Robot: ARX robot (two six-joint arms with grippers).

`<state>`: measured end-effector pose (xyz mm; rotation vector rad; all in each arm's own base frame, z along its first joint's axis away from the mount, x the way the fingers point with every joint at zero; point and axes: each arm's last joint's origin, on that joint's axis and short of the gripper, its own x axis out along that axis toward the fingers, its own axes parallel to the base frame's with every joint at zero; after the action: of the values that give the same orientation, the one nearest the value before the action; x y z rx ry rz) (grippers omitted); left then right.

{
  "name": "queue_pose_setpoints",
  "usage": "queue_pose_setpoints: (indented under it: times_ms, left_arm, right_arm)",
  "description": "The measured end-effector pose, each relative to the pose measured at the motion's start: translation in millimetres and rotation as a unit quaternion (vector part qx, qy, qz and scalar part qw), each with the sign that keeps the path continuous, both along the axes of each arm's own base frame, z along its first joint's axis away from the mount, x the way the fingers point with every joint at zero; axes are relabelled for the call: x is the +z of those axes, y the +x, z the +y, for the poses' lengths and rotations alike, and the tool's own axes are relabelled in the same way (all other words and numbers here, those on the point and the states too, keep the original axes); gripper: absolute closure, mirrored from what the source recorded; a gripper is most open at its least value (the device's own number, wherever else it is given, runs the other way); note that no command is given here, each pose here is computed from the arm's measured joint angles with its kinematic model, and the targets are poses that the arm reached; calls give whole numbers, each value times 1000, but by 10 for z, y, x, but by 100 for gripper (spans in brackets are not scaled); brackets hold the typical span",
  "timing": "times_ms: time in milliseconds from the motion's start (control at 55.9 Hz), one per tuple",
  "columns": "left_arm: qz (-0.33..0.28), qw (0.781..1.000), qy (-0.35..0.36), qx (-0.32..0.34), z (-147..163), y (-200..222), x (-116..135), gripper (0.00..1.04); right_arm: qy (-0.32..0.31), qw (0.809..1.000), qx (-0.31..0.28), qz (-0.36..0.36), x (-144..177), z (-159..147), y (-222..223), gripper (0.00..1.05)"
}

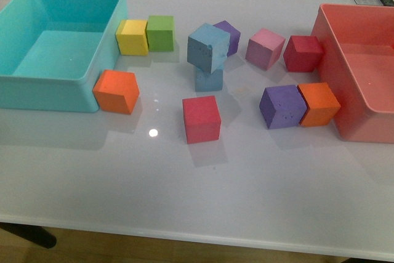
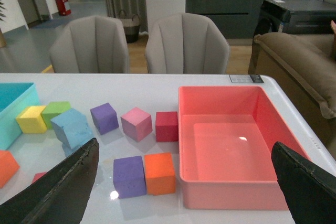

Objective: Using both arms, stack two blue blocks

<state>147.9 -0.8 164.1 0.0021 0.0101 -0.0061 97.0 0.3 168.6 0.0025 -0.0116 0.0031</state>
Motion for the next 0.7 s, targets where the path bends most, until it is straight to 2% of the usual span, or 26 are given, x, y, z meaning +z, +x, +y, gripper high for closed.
queue_pose_setpoints:
  times_ms: [697]
  left_arm:
    - [-13,1000,0,1,3,-286,76,103]
  right_arm:
    - [0,1000,0,0,-1,0,0,9]
